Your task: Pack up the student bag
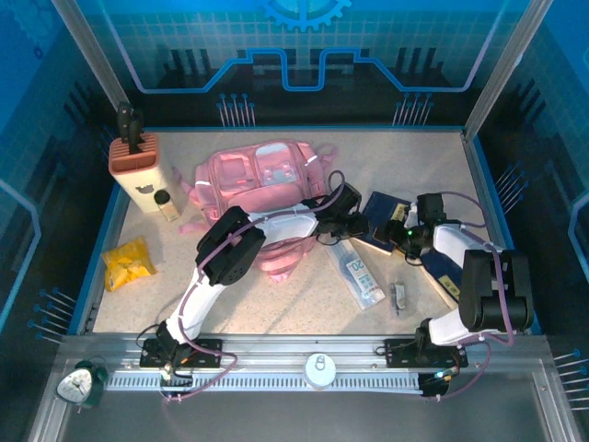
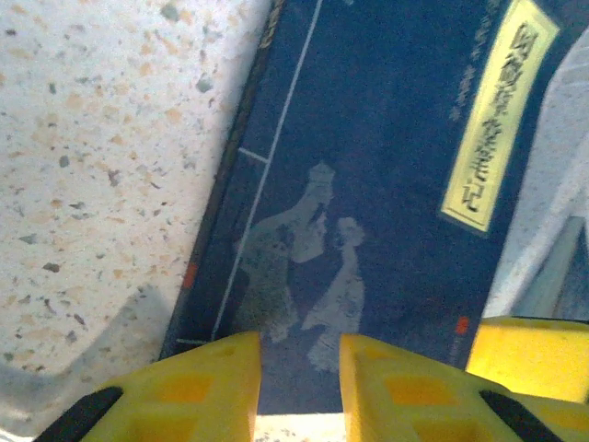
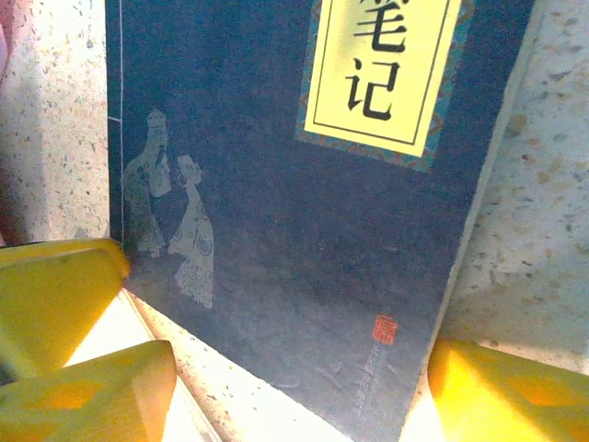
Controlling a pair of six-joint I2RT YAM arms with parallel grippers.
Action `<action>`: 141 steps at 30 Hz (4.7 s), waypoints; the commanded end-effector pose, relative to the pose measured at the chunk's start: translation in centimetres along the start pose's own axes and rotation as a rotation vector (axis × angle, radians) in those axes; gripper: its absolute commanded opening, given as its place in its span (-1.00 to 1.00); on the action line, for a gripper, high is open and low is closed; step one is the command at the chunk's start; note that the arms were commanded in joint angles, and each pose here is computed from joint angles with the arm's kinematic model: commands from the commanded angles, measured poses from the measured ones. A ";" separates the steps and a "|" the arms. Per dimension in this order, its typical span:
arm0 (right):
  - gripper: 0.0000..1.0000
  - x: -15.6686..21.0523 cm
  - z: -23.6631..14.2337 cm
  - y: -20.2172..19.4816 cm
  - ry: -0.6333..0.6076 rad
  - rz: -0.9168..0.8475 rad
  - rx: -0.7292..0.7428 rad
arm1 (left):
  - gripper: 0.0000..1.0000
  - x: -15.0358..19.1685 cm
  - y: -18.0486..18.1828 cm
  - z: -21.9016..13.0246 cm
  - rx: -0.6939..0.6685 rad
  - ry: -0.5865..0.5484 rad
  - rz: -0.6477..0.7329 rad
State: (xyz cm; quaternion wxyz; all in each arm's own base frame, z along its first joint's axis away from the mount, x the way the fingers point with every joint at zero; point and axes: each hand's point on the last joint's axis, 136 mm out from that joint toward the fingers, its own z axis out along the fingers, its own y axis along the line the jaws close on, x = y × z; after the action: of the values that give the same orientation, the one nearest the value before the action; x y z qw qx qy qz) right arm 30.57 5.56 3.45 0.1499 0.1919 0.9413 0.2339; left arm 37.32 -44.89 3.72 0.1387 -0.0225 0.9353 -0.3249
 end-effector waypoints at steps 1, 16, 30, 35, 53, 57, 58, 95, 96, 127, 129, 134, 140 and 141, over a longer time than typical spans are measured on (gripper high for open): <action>0.45 -0.2 -0.6 0.7 -0.017 -0.003 -0.041 | -0.44 0.7 0.3 0.6 -0.012 0.048 0.022; 0.20 -1.0 -2.4 2.0 -0.068 0.017 -0.138 | -0.47 1.2 1.8 1.1 -0.061 0.055 0.013; -0.28 -0.5 -1.8 0.7 -0.056 0.104 -0.141 | -0.46 1.3 1.6 1.1 -0.053 0.058 0.009; -0.46 -0.2 -1.4 0.6 -0.052 0.125 -0.158 | -0.46 1.2 1.4 1.1 -0.041 0.057 0.004; -1.00 -1.3 -3.5 1.9 -0.108 0.147 -0.266 | -0.22 -3.0 -1.9 -4.7 0.057 -0.034 0.012; -1.00 -1.9 -5.5 4.0 -0.145 0.095 -0.338 | -0.03 -4.8 -1.5 -9.1 0.116 -0.110 -0.042; -1.00 -2.0 -6.1 4.4 -0.151 0.083 -0.348 | 0.03 -5.0 -1.3 -10.0 0.142 -0.121 -0.064; -1.00 2.3 -15.1 23.7 -0.049 -0.357 -0.882 | 0.70 -6.3 1.9 -17.8 0.476 -0.179 -0.504; -1.00 2.4 -15.2 24.0 -0.049 -0.365 -0.886 | 0.70 -6.3 1.9 -17.8 0.483 -0.180 -0.509; -1.00 1.5 -11.1 19.6 0.013 -0.358 -0.773 | 0.41 -6.3 -1.5 -22.4 0.610 -0.192 -0.384; -1.00 1.3 -11.0 19.5 0.011 -0.364 -0.767 | 0.25 -6.1 -1.5 -22.3 0.605 -0.189 -0.378; -1.00 1.1 -10.9 19.2 0.019 -0.374 -0.748 | -0.15 -5.8 -1.4 -22.4 0.597 -0.179 -0.366; -1.00 0.7 -10.7 19.0 0.011 -0.357 -0.742 | -0.68 -5.7 -1.6 -23.0 0.575 -0.186 -0.331; -1.00 0.7 -10.7 19.2 0.012 -0.359 -0.750 | -0.77 -5.8 -1.7 -23.1 0.576 -0.186 -0.328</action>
State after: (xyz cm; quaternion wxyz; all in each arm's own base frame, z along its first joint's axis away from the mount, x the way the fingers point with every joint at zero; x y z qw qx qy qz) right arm 31.19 17.52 21.09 0.2309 -0.0325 0.8156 0.5295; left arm 36.85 -31.30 19.95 0.1511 -0.1999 0.7834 -0.5688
